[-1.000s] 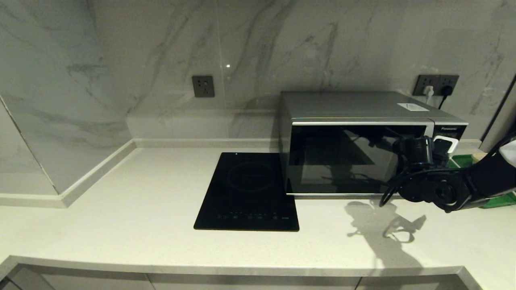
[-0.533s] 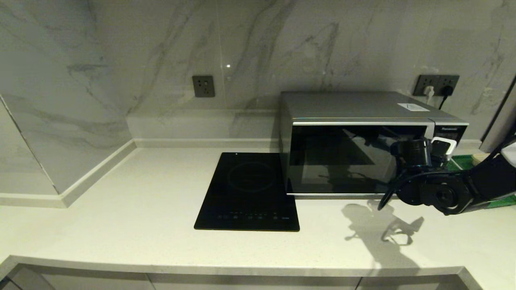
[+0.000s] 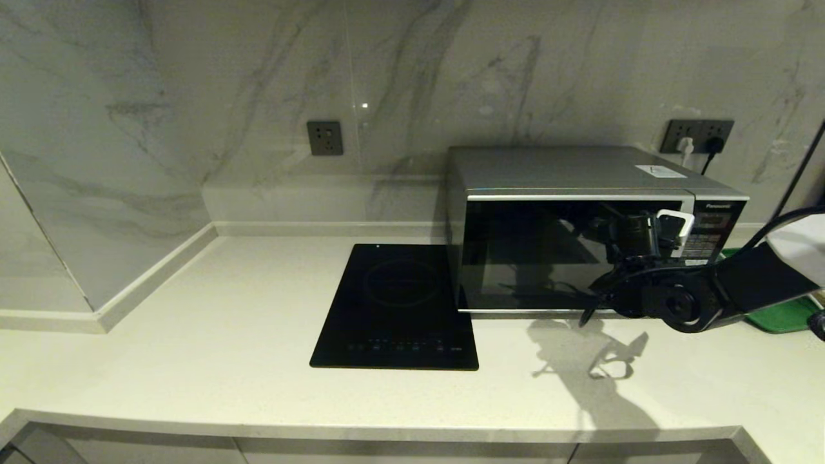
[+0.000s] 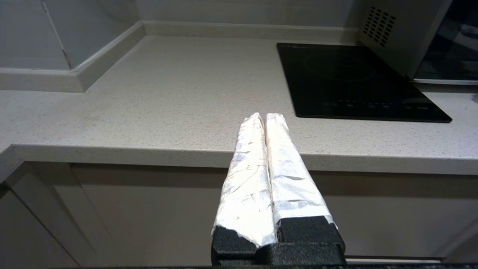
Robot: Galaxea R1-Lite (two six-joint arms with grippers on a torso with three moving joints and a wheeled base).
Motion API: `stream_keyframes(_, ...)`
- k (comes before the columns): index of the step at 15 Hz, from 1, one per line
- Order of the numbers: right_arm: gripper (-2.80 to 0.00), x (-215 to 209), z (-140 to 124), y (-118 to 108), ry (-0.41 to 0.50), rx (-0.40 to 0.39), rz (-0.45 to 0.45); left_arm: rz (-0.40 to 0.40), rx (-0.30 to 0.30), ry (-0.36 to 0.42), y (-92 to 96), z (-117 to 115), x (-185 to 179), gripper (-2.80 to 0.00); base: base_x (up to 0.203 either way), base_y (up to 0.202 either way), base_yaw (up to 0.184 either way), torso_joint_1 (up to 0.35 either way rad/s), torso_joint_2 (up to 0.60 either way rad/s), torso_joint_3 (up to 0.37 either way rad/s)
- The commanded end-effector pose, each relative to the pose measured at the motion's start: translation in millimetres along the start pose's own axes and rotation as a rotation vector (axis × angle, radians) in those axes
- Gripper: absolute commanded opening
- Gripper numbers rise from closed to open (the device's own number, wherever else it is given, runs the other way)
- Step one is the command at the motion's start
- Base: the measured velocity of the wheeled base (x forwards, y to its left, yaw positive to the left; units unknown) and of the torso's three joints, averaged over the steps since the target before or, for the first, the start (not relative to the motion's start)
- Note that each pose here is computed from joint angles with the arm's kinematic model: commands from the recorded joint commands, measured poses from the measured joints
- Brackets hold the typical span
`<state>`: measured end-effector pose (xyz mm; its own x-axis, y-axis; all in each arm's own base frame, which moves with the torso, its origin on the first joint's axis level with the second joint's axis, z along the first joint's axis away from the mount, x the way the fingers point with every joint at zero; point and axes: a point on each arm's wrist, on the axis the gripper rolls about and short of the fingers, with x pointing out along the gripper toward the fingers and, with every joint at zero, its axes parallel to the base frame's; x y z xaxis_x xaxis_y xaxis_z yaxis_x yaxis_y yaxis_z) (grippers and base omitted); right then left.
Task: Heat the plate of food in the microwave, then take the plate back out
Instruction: Open the microwave oven
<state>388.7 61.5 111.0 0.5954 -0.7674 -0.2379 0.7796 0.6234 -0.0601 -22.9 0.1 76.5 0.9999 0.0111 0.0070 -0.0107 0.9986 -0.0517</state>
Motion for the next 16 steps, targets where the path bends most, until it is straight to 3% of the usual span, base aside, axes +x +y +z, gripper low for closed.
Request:
stream_keyframes(1, 0.00, 19.8, -4.1, 4.9, -0.002, 0.010, -0.044, 0.001, -0.001, -0.001, 0.0, 0.0, 0.0, -2.80, 0.000, 0.000, 0.000, 0.000, 0.00, 0.000)
stream_keyframes(7, 0.00, 48.4, -0.2, -12.7, 0.002, 0.046, -0.127, 0.001, -0.001, -0.001, 0.0, 0.0, 0.0, -2.80, 0.000, 0.000, 0.000, 0.000, 0.00, 0.000)
stream_keyframes(16, 0.00, 26.1, -0.1, -48.2, -0.019, 0.084, -0.144, 0.001, -0.001, -0.002, 0.0, 0.0, -0.1, -2.80, 0.000, 0.000, 0.000, 0.000, 0.00, 0.000)
